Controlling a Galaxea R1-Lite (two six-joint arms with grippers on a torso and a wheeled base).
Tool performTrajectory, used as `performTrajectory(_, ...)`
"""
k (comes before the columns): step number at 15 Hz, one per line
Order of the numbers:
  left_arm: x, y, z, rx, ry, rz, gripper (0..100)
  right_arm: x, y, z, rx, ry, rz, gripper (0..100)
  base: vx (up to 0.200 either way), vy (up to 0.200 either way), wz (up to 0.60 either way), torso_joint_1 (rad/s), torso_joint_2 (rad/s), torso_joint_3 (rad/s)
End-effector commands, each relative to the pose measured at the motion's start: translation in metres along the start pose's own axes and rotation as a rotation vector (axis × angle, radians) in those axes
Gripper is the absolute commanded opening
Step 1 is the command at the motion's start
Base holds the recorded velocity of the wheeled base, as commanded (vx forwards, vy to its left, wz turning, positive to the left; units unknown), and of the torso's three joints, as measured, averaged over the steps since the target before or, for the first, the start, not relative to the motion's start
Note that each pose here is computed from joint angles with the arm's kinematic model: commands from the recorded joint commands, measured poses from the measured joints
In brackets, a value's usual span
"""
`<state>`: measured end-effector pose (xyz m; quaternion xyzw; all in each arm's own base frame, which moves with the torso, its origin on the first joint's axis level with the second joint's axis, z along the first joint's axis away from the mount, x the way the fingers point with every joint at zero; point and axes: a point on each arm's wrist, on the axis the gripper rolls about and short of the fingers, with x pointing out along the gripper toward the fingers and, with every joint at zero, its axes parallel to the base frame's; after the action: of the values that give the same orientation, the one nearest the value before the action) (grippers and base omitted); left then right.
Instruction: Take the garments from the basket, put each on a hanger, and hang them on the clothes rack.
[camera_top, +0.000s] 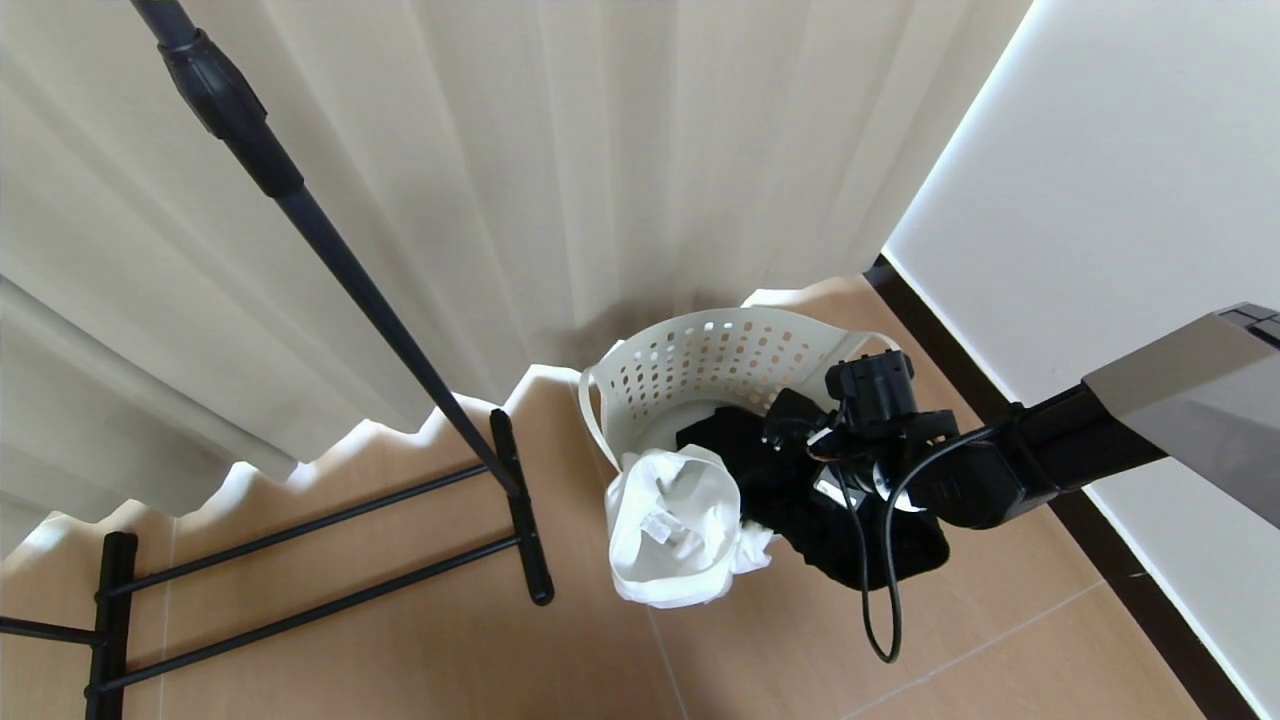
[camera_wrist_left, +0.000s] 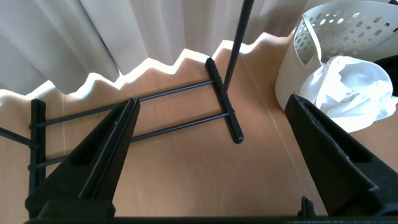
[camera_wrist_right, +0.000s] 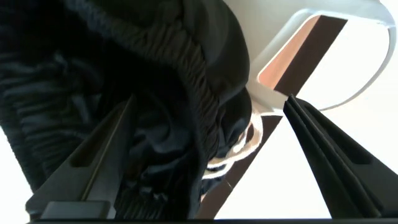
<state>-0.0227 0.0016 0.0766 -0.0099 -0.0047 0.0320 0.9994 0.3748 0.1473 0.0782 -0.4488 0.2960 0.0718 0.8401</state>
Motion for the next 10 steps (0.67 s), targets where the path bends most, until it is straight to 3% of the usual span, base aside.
performTrajectory(1, 0.000, 0.000, 0.000, 0.000, 0.000, 0.000, 100, 0.005, 0.000, 0.002, 0.003, -0.002, -0.005, 100, 0.000, 0.000, 0.00, 0.000, 0.00, 0.000)
performTrajectory(10, 0.000, 0.000, 0.000, 0.000, 0.000, 0.000, 100, 0.029, -0.004, 0.006, 0.021, 0.005, -0.025, 100, 0.000, 0.000, 0.00, 0.000, 0.00, 0.000)
